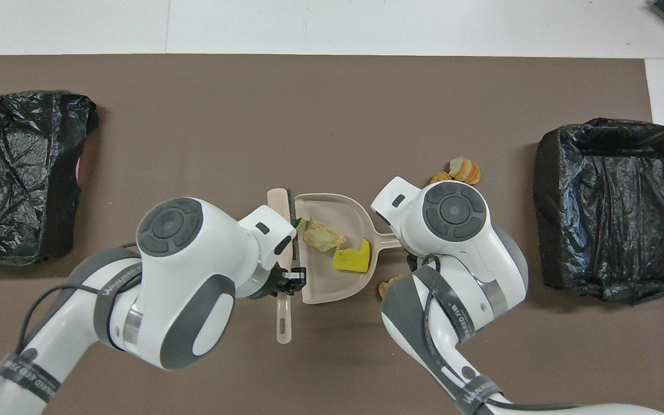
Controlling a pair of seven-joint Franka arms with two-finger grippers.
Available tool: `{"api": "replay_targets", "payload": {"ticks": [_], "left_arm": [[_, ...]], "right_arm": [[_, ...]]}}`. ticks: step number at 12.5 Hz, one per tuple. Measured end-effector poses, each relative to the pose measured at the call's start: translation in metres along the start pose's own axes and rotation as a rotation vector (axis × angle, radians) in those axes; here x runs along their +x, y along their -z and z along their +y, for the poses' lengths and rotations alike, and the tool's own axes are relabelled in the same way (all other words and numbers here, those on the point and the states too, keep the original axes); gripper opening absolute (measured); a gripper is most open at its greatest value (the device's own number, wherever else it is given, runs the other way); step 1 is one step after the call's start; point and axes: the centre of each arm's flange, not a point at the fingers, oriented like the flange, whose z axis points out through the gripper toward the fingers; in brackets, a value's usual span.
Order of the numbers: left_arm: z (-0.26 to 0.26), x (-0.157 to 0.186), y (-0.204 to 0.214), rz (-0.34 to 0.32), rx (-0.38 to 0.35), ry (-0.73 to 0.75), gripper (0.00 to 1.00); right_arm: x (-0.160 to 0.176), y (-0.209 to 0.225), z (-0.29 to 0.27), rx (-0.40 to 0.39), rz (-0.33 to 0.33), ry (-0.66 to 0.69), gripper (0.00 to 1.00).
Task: Sweep and dump trash in bin
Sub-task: 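Brush the sponges and crust into the dustpan with the left gripper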
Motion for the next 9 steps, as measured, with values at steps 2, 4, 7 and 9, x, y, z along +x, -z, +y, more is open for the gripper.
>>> {"api": "replay_targets", "payload": {"ticks": [2,4,7,9], "left_arm": [[-0.052,0.022,0.006,-0.012,0.017,-0.108,0.26],[-0.089,0.030,0.000,-0.033,0.045,-0.154,0.26],[-0.091,0.018,-0.036,-0.110,0.075,-0.199,0.26],[-0.072,0.004,-0.053,-0.141,0.093,-0.243,0.26]], "right_arm": [[0.000,0.000,0.000,0.000,0.000,0.000,0.33],[0.000,0.000,0.000,0.000,0.000,0.000,0.33],[0.000,0.000,0.000,0.000,0.000,0.000,0.33],[0.000,0.000,0.000,0.000,0.000,0.000,0.33]]}}
